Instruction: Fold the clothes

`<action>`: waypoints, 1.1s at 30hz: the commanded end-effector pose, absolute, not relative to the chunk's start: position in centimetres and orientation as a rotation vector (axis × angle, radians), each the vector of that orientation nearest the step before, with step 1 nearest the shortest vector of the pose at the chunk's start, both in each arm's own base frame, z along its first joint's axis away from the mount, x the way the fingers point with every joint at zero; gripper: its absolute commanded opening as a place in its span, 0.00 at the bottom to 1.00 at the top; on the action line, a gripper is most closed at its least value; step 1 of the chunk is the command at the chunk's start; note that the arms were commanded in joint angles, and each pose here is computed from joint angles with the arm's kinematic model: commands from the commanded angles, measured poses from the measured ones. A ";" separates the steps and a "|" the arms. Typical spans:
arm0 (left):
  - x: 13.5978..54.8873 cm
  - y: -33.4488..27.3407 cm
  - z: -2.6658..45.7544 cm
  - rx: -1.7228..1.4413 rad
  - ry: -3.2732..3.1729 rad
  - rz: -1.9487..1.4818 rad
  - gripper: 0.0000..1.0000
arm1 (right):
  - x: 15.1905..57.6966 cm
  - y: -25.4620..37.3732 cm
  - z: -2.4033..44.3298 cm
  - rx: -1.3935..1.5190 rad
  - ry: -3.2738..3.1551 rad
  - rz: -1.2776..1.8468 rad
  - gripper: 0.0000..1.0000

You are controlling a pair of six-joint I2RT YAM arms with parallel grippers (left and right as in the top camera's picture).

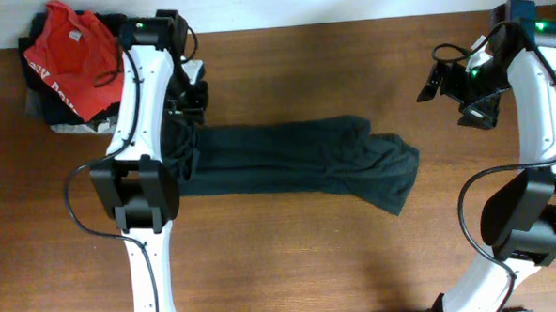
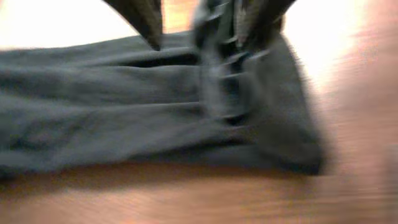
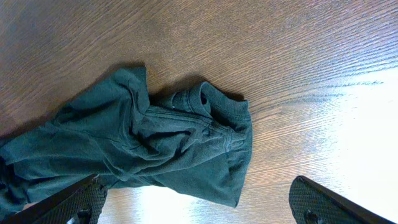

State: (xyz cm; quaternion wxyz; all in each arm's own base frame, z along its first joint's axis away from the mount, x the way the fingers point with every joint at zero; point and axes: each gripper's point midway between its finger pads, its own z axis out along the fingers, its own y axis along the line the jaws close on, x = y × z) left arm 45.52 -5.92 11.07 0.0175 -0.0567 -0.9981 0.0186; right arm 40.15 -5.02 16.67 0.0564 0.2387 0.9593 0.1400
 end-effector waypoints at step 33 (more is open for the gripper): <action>39.5 -2.0 6.0 0.073 -2.836 0.362 0.01 | 40.4 -4.9 16.9 0.713 2.905 0.419 0.99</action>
